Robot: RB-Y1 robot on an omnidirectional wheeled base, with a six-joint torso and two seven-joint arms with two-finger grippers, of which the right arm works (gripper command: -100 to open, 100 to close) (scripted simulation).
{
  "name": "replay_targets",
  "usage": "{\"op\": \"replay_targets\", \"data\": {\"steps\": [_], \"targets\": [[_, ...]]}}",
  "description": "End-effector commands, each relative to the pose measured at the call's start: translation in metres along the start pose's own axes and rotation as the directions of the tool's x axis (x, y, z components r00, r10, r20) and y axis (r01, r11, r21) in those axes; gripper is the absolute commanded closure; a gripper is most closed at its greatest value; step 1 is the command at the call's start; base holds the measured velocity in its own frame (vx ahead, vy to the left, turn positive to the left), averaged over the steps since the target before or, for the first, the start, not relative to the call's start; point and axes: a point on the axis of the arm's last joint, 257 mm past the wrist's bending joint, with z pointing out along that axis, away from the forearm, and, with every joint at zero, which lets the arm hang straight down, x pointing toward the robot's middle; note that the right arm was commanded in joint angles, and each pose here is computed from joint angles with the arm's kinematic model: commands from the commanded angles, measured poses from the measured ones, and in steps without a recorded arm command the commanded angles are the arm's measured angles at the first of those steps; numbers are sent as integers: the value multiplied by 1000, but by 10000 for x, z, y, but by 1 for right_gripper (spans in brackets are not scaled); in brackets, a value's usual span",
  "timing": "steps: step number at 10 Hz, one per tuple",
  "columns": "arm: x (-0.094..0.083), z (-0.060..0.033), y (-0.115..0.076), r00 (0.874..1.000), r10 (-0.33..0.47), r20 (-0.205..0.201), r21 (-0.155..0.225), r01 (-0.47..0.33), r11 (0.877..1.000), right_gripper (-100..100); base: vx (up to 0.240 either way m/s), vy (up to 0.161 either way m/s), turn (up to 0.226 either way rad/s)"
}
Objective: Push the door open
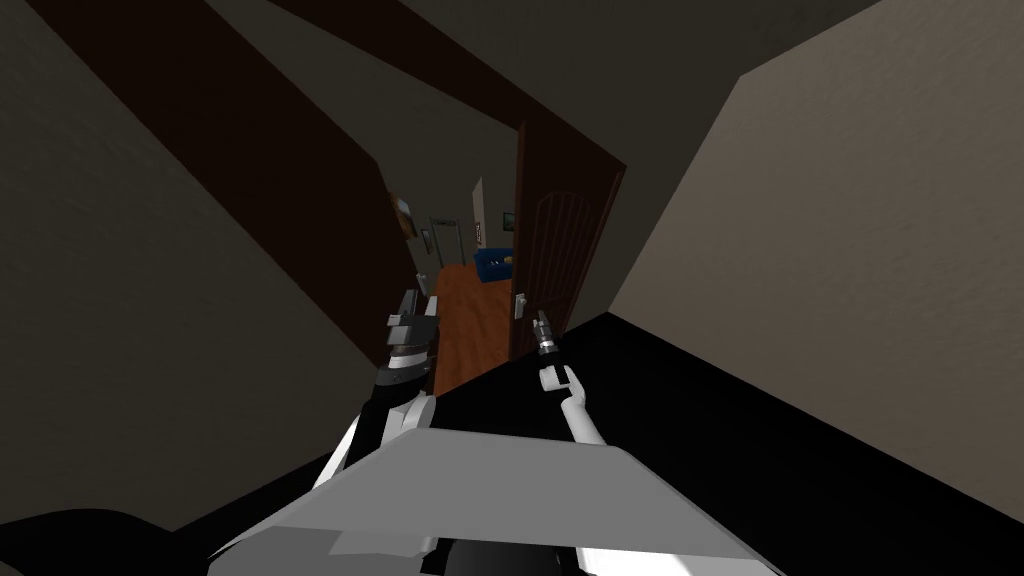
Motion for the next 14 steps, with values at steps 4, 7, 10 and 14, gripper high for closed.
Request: {"op": "replay_targets", "data": {"steps": [4,7,10,14], "targets": [[186,148,-299,999,10,-42,64,-7,998,-100,51,-74,50],[241,146,-469,999,13,-53,102,-8,995,-100,41,-63,28],[371,215,-612,997,17,-78,136,-6,991,-100,36,-55,35],[485,231,-808,995,21,-100,184,-2,983,-100,46,-68,40]]}}
